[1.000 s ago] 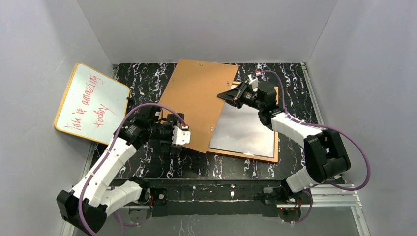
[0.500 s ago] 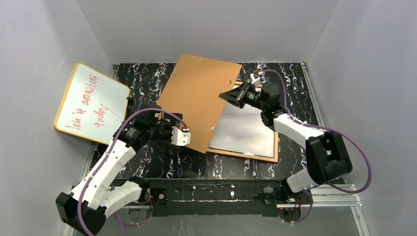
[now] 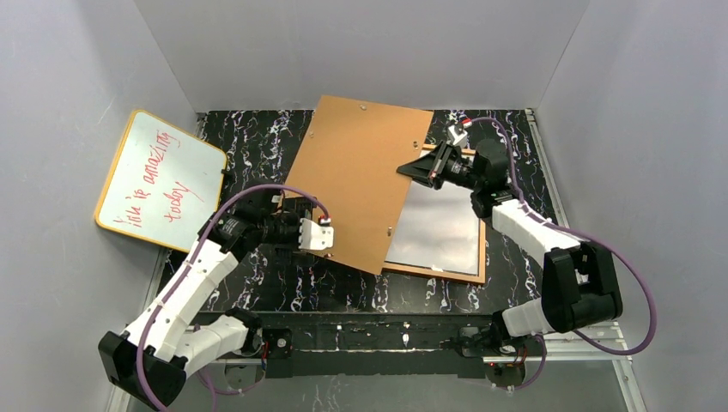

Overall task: Put the photo into the frame
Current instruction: Turn over the photo frame item on the photo frame.

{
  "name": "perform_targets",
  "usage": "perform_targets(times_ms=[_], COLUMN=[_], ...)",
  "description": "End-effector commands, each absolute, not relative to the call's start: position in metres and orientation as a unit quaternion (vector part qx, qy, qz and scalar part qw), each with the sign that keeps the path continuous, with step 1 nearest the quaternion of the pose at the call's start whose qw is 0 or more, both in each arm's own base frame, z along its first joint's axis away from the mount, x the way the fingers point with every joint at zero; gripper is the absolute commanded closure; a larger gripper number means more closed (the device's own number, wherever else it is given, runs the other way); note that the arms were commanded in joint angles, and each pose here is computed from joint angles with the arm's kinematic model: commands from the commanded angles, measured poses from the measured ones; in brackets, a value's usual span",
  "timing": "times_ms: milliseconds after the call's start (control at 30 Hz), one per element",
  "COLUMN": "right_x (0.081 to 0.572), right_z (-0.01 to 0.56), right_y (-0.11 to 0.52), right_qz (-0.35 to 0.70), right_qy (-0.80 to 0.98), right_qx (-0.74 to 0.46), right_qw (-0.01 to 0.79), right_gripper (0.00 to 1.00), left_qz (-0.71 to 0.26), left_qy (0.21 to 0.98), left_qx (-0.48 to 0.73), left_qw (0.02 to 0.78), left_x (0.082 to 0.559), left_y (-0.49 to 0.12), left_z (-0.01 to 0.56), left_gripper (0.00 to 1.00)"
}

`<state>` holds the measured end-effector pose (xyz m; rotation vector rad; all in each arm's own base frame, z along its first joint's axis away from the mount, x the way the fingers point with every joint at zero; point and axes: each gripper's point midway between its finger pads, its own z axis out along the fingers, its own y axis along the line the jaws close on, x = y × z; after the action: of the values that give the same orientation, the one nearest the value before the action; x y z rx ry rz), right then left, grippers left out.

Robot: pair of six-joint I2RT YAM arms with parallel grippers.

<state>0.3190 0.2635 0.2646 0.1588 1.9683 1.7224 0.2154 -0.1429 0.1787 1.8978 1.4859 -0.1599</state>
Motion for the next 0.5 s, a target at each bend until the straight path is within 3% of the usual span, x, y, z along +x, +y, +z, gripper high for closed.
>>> perform_targets(times_ms=[0,267,467], right_x=[0.312,0.325,0.329], right_z=[0.290,0.277,0.272], right_y=[0.235,0.163,0.134], right_qz=[0.643,0.609,0.574], right_qy=[0.718,0.750,0.776], right_qx=[0.007,0.029,0.035], right_qw=[0.266,0.255,0.260], right_gripper=[0.99,0.99,0.99], left_qz=[-0.099,-0.153,-0.157], left_qy=[0.622,0.657,0.694], left_qx=[0.676,0.621,0.601], left_qw=[0.383,0.400,0.364], left_x=[0.224,0.242,0.259], left_y=[-0.157,-0.181,-0.182], left_z=[0.204,0.217,0.190], left_gripper=[0.02,0.02,0.02])
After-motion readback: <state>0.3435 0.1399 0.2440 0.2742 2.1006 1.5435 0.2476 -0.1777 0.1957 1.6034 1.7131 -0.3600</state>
